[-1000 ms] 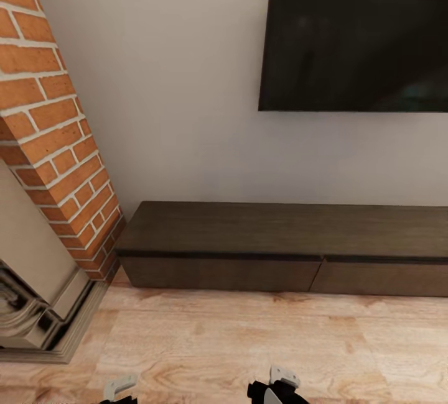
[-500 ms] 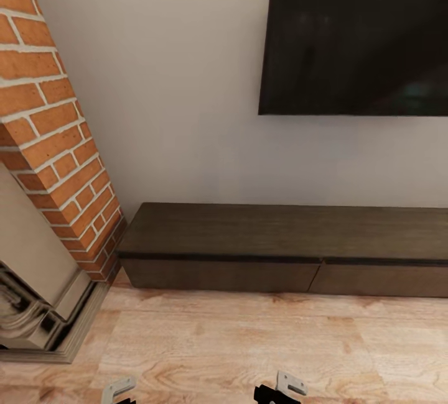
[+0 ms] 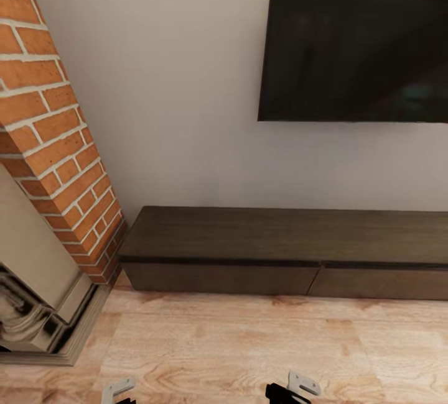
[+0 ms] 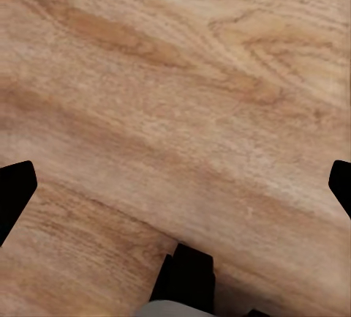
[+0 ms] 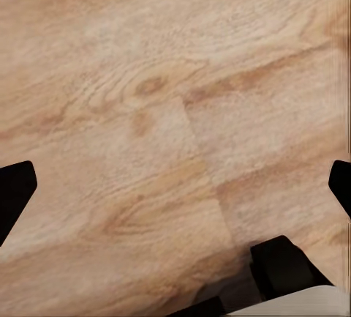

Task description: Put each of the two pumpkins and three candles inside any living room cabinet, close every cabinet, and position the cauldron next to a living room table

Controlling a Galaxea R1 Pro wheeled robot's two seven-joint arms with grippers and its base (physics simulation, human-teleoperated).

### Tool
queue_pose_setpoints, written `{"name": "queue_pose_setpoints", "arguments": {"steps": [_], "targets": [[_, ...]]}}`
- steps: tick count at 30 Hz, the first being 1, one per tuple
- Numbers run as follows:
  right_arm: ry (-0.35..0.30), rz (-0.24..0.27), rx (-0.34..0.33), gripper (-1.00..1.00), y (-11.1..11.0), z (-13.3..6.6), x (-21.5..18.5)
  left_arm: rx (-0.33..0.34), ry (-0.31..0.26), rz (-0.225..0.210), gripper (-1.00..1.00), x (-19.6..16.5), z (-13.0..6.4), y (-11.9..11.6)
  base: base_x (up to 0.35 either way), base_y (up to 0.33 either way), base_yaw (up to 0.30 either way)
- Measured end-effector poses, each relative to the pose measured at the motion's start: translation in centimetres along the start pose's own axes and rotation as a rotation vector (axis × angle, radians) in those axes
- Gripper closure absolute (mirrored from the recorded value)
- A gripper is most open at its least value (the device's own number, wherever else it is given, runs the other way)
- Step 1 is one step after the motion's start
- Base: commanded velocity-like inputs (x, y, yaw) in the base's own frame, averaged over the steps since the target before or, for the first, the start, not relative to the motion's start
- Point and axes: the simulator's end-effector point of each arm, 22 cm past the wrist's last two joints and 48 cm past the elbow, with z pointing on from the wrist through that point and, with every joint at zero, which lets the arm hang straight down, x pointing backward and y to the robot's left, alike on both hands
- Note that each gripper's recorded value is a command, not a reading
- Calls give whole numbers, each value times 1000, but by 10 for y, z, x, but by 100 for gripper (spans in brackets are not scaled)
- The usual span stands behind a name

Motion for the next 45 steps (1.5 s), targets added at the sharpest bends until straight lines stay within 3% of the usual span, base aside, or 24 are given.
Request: {"name": "queue_pose_setpoints", "arguments": {"steps": [11, 45], "targets": [[-1, -1, 10, -100, -5, -18, -6, -5, -56, -9, -100, -18, -19, 5, 0, 0, 0], [14, -2, 30, -100, -14, -71, -22, -5, -57, -8, -100, -37, -74, 12, 0, 0, 0]]}}
